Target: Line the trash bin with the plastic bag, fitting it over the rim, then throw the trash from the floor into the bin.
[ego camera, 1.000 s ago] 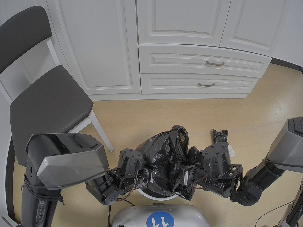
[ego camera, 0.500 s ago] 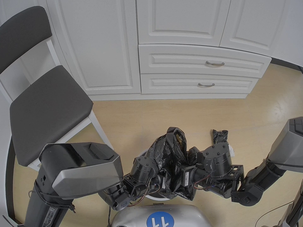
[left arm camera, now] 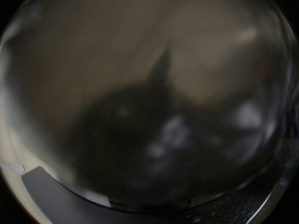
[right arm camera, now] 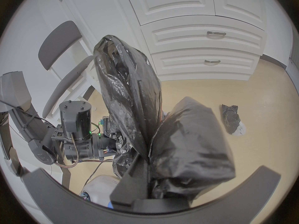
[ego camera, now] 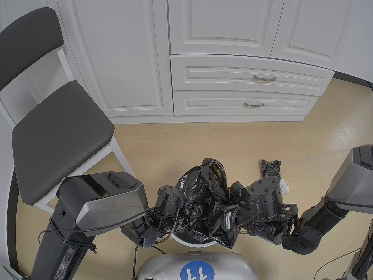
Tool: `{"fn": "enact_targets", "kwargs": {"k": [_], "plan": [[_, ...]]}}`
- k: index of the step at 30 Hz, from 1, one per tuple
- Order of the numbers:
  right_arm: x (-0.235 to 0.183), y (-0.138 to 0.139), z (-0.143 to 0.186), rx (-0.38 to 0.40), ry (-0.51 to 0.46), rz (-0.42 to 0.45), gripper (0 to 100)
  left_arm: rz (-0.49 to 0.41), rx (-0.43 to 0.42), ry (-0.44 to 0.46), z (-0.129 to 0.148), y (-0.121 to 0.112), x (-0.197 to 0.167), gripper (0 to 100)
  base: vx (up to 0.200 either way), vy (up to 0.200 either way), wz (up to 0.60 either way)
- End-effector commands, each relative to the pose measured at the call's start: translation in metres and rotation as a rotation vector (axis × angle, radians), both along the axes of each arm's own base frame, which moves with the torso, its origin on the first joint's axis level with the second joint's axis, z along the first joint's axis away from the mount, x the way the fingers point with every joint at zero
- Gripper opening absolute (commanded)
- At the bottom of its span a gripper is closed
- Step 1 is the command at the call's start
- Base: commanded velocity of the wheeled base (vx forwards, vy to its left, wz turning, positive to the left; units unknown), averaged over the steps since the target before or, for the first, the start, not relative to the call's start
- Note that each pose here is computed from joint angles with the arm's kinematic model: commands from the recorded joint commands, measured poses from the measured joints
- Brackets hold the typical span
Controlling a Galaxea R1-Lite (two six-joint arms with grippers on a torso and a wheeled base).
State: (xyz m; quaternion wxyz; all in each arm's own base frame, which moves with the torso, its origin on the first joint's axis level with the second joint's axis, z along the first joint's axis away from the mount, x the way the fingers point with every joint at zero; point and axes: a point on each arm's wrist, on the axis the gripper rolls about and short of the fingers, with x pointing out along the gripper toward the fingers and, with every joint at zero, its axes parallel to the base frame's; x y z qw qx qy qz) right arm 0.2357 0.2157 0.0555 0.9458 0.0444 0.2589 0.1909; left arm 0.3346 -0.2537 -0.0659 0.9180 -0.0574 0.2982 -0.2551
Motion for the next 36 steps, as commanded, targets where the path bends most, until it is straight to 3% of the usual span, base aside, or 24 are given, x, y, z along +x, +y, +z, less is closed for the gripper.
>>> {"fn": "enact_targets", "kwargs": {"k": [1, 11, 17, 24, 27, 30, 36], "plan": [[-0.002, 0.002, -0.007, -0.012, 0.022, 0.017, 0, -0.004, 0.016, 0.013, 0.008, 0.006, -0.013, 0, 0.0, 0.0, 0.0], [0.0, 0.002, -0.011, -0.019, 0.032, 0.02, 0, -0.063, 0.071, 0.051, 0.066, 0.011, -0.05, 0, 0.0, 0.0, 0.0], [0.003, 0.0, -0.015, -0.026, 0.04, 0.007, 0, -0.085, 0.133, 0.085, 0.091, 0.031, -0.07, 0, 0.0, 0.0, 0.0], [0.003, -0.001, -0.011, -0.017, 0.034, 0.01, 0, -0.044, 0.146, 0.028, 0.121, 0.061, -0.062, 0, 0.0, 0.0, 0.0], [0.001, 0.0, -0.009, -0.017, 0.03, 0.014, 0, -0.031, 0.121, -0.001, 0.13, 0.061, -0.054, 0, 0.0, 0.0, 0.0], [-0.002, 0.001, -0.008, -0.016, 0.027, 0.022, 0, -0.027, 0.108, -0.012, 0.131, 0.056, -0.046, 0, 0.0, 0.0, 0.0], [-0.007, 0.002, -0.006, -0.015, 0.026, 0.038, 0, -0.015, 0.107, 0.016, 0.106, 0.041, -0.03, 0, 0.0, 0.0, 0.0]]}}
